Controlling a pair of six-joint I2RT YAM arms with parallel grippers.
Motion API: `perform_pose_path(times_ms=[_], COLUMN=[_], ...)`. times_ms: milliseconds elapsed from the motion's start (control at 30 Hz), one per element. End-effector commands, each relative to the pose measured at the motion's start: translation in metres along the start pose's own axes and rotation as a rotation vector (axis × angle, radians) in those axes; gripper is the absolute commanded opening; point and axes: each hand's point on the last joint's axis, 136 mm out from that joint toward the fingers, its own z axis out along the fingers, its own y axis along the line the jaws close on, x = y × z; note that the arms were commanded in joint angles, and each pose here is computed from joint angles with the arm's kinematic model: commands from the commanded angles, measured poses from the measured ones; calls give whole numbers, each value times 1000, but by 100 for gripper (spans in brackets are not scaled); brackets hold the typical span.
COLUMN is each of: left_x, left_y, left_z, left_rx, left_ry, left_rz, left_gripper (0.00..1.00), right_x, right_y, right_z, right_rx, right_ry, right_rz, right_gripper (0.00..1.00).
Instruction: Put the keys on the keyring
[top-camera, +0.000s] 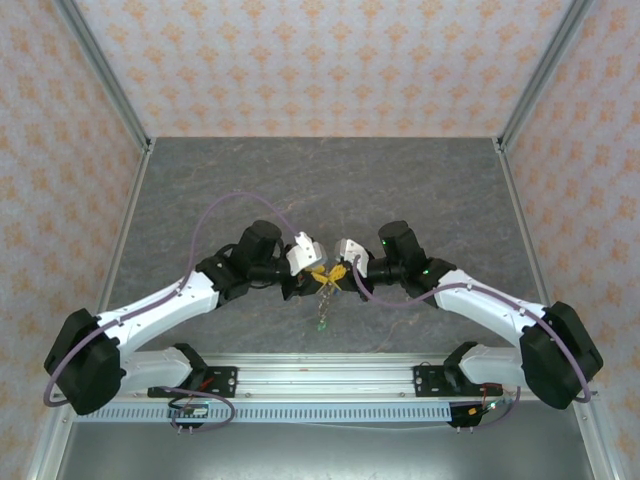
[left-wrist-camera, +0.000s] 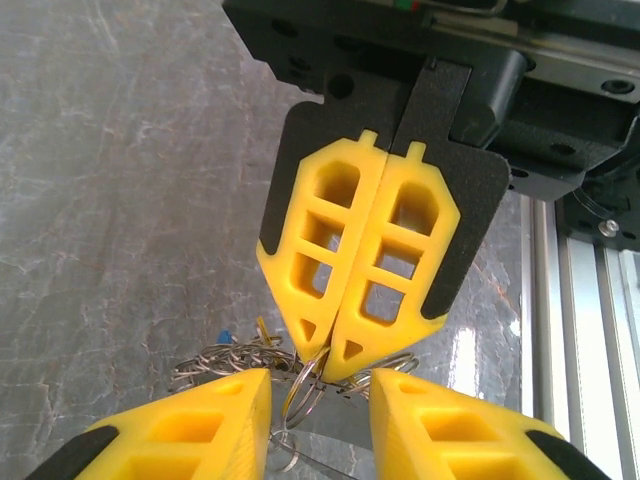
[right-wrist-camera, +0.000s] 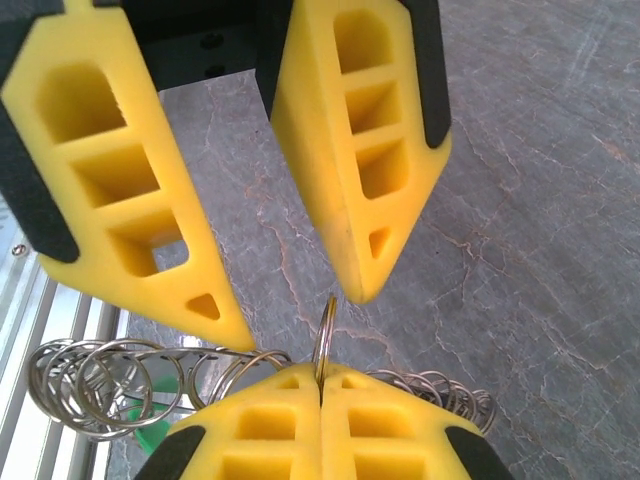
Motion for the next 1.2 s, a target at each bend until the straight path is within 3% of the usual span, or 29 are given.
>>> perform_pose_path(times_ms=[0, 200, 367, 733, 833, 1167], left_x=[3, 10, 0, 0, 0, -31], left_y=[-11, -13, -13, -11, -8, -3], left_z=[0, -3, -1, 2, -1, -12], left_rx=[63, 77, 89, 88, 66, 24], left_ry=[43, 95, 61, 67, 64, -187], left_rz=[31, 59, 63, 64, 65, -2], left_gripper=[31, 30, 26, 0, 0, 0], right_x=[-27, -33, -36, -37, -32, -14], right_y=[1, 0, 1, -5, -7, -8], right_z=[-5, -6, -5, -8, -7, -5], right_rx=[-12, -11, -29, 18, 44, 90], right_ry=[-57, -69, -73, -81, -81, -143], right_rz=[-78, -97, -103, -117, -106, -19], right_gripper=[0, 0, 0, 0, 0, 12])
